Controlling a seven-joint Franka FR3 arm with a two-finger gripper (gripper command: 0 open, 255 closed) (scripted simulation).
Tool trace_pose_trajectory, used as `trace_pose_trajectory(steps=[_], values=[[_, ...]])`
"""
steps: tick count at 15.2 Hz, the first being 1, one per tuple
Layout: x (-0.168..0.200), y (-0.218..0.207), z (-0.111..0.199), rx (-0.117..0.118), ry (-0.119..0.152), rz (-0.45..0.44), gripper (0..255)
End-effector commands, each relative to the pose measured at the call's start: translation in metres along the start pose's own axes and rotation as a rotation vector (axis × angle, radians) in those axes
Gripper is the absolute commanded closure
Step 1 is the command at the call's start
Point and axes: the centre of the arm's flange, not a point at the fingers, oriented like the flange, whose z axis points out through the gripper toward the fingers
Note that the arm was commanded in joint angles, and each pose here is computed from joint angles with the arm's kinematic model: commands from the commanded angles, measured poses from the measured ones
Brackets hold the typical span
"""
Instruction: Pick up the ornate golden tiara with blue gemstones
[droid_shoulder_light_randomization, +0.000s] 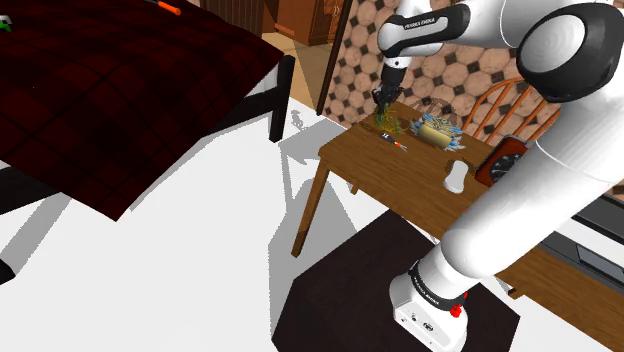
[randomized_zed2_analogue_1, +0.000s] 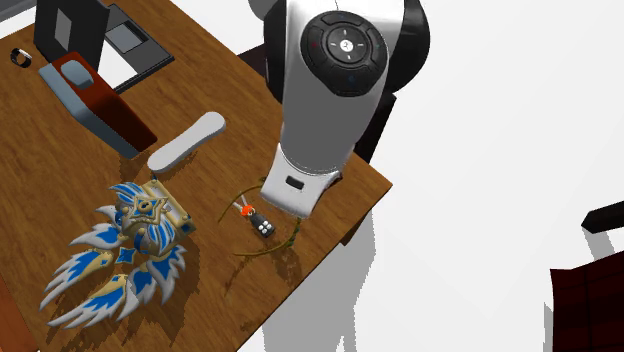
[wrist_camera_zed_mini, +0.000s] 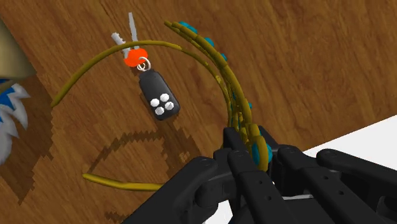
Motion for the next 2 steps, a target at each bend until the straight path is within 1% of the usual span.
trace_pose_trajectory(steps=[1,2], values=[[-0.0001,0.0008,-0.0077,0.000,0.000,0.000,255],[-0.0001,0.0008,-0.0077,0.000,0.000,0.000,255]])
